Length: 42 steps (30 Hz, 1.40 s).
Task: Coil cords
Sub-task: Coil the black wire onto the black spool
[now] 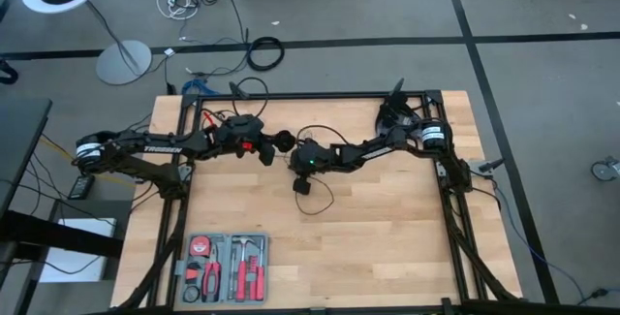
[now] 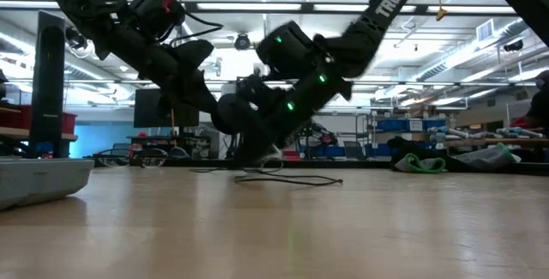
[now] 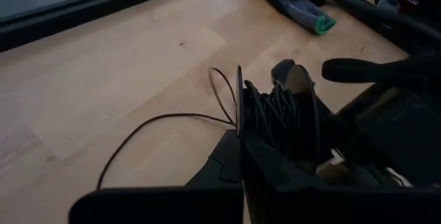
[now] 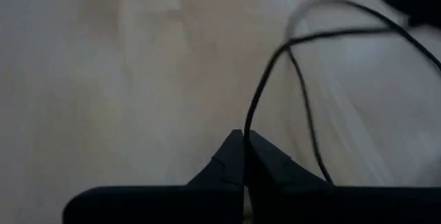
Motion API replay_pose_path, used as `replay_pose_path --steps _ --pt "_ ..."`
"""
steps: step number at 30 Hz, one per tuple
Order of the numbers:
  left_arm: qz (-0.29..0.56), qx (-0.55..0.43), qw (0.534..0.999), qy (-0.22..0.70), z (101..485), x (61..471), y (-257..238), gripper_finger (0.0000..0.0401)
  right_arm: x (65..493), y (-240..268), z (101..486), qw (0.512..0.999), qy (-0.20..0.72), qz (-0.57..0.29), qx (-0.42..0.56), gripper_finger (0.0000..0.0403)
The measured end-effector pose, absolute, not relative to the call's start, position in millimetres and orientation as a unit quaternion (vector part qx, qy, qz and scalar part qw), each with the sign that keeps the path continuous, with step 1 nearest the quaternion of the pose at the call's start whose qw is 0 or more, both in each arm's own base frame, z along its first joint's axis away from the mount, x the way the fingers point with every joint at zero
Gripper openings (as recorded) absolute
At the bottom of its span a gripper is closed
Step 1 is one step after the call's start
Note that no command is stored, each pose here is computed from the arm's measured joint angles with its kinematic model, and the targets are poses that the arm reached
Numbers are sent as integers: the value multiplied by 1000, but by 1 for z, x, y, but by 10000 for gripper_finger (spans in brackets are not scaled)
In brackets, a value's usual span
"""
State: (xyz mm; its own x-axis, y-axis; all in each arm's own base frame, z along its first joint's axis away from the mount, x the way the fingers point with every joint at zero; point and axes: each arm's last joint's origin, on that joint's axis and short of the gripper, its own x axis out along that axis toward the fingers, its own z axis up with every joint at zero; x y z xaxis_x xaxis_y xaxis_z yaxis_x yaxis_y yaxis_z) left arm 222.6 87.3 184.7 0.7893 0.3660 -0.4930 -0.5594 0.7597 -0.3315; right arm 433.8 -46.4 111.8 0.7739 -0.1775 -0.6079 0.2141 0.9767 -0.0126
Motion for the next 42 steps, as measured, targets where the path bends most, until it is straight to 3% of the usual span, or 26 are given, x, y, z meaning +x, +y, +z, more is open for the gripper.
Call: replay_pose_path --steps 7,14,21,27,33,42 --pt "259 -237 913 209 184 222 87 0 460 -58 129 925 371 -76 39 1" --pt "273 -231 907 224 181 220 87 0 479 -64 170 941 335 -49 18 1" --pt "282 -226 905 223 182 220 88 0 475 -74 191 924 375 -69 -14 0" --pt "306 -210 892 258 174 216 88 0 467 -77 229 937 340 -81 -2 0" --pt "300 -214 891 267 173 215 87 0 456 -82 237 921 366 -133 -18 0" --pt "214 -243 912 253 177 220 83 0 437 -94 206 877 449 -170 9 19"
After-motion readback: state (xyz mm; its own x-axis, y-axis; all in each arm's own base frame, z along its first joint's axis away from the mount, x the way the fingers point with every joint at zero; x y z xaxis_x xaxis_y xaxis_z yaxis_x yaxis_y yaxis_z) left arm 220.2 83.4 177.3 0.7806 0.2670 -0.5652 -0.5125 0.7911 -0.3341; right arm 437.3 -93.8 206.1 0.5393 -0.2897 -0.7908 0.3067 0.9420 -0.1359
